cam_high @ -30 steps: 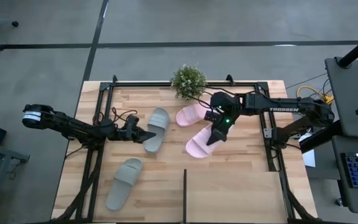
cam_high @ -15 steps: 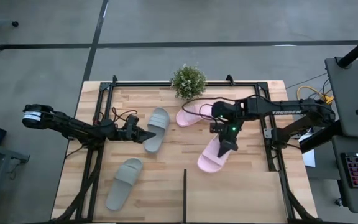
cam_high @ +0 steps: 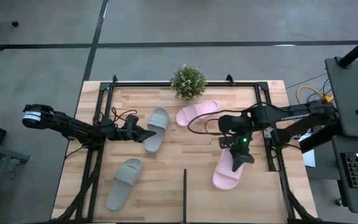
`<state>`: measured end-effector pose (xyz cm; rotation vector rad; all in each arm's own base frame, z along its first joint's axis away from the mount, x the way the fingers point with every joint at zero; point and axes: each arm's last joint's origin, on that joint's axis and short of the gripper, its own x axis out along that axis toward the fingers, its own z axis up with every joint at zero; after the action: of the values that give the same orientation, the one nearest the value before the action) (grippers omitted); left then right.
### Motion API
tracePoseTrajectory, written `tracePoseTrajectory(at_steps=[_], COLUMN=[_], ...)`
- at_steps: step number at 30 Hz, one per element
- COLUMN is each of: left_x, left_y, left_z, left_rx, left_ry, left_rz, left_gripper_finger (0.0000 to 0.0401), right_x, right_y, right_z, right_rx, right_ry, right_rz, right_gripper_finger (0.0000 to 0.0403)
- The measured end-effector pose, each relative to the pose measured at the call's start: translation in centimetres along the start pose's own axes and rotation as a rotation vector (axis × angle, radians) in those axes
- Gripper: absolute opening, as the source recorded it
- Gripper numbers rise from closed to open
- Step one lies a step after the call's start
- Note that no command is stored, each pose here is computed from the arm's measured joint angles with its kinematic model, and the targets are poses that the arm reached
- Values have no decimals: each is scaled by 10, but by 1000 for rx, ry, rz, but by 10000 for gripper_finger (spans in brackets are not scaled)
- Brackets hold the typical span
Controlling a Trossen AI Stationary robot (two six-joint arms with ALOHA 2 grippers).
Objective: Pick and place slides into the shelf
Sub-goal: Put the bottom pink slide on the shelf
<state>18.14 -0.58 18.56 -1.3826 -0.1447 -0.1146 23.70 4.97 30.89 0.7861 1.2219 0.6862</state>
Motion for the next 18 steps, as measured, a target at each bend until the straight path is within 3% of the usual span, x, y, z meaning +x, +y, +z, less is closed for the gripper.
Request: tracePoseTrajectory(at_steps=[18], left_x=[0], left_y=[0], left_z=[0], left_rx=[0], left_ry=[0], left_rz=[0], left_gripper_finger=[0], right_x=[9], right_y=[30], right_z=[-30], right_rx=[-118], right_ry=[78], right_rz=[34], right_gripper_finger=[8])
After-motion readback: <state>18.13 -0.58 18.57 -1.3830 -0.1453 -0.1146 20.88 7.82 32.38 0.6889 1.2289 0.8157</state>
